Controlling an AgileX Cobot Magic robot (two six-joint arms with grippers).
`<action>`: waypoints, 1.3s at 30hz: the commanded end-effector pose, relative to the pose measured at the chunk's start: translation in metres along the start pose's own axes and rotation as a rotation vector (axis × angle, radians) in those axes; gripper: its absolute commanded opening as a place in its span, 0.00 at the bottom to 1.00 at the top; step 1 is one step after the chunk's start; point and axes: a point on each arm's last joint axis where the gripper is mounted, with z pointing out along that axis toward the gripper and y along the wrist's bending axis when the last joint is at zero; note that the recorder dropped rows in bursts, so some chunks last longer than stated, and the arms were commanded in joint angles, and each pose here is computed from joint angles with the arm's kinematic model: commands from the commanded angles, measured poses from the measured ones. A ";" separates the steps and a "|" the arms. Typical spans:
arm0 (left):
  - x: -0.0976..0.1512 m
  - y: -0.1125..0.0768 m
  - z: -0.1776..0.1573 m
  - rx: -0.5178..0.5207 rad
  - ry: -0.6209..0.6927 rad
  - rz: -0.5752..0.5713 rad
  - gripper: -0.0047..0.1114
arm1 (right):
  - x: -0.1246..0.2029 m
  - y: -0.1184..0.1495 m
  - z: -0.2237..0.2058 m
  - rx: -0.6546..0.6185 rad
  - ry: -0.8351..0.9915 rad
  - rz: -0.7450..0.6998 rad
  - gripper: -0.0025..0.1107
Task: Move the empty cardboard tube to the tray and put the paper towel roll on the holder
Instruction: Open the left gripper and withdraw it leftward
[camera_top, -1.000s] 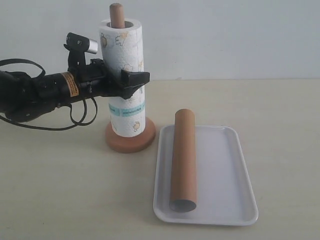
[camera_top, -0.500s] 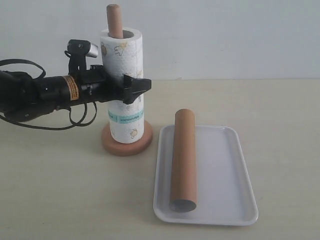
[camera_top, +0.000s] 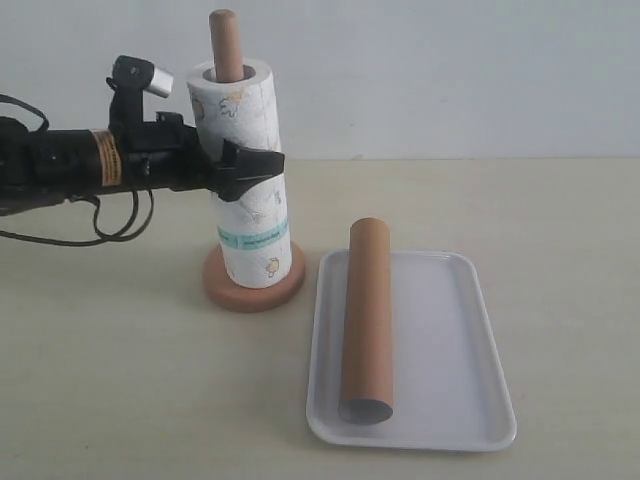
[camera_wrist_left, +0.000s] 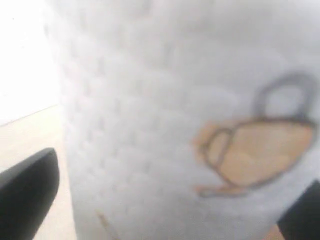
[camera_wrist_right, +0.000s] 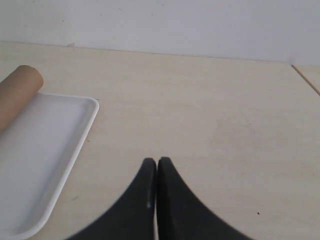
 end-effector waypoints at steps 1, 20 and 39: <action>-0.008 -0.002 -0.016 0.068 0.021 0.041 0.91 | -0.001 0.000 0.000 0.007 -0.005 0.003 0.02; 0.004 0.025 -0.078 0.290 0.156 -0.080 0.91 | -0.001 0.000 0.000 0.007 -0.005 0.003 0.02; 0.040 0.052 -0.139 0.170 0.180 -0.466 0.23 | -0.001 0.000 0.000 0.007 -0.005 0.003 0.02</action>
